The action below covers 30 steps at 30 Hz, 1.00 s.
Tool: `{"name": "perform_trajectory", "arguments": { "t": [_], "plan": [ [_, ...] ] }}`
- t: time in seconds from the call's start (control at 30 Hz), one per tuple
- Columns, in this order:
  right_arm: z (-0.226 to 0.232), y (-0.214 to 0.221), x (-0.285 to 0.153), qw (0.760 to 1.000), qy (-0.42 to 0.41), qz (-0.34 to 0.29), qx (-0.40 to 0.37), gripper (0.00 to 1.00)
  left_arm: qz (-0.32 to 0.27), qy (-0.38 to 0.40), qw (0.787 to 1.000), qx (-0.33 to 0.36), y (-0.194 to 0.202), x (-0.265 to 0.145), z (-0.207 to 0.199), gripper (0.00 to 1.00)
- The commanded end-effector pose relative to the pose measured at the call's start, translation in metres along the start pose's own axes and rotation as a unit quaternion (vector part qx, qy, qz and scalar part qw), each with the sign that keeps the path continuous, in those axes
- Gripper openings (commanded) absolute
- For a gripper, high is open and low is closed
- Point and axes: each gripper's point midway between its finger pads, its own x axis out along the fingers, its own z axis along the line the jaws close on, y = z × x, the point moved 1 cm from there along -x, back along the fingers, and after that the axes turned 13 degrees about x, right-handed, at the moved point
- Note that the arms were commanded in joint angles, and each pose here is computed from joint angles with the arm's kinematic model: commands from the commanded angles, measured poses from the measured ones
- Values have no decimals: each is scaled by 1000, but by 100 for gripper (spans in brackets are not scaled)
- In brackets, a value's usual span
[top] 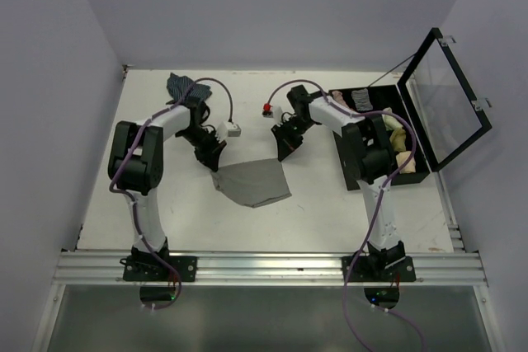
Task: Roll the underwear
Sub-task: Fold the underwear
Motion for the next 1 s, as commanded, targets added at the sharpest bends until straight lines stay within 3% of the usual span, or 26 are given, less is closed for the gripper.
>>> {"name": "perform_trajectory", "arguments": {
  "t": [0.0,0.2,0.37,0.5,0.53,0.7,0.73,0.87,0.97],
  "plan": [
    [-10,-15,-6,999,14,-23,23,0,8,-86,994,60,-15,-9,68,0],
    [-14,-2,-4,998,26,-16,59,0,10,-132,984,115,-31,-18,106,6],
    [-11,10,-10,997,36,-11,67,0,18,-154,975,156,-35,-30,112,27],
    [-5,9,-19,997,39,-15,62,0,24,-210,960,185,-38,-61,112,42],
    [-4,6,-22,997,41,-18,59,4,19,-225,955,194,-42,-70,113,45],
    [5,-3,-38,997,46,-32,55,22,-5,-286,931,228,-57,-118,93,50],
    [7,-5,-41,997,49,-38,55,24,-14,-293,929,227,-60,-122,89,55],
    [17,-20,-54,995,45,-72,55,26,-31,-293,932,209,-57,-122,69,63],
    [36,-31,-59,994,5,-96,54,26,-63,-285,938,188,-62,-121,53,60]
  ]
}}
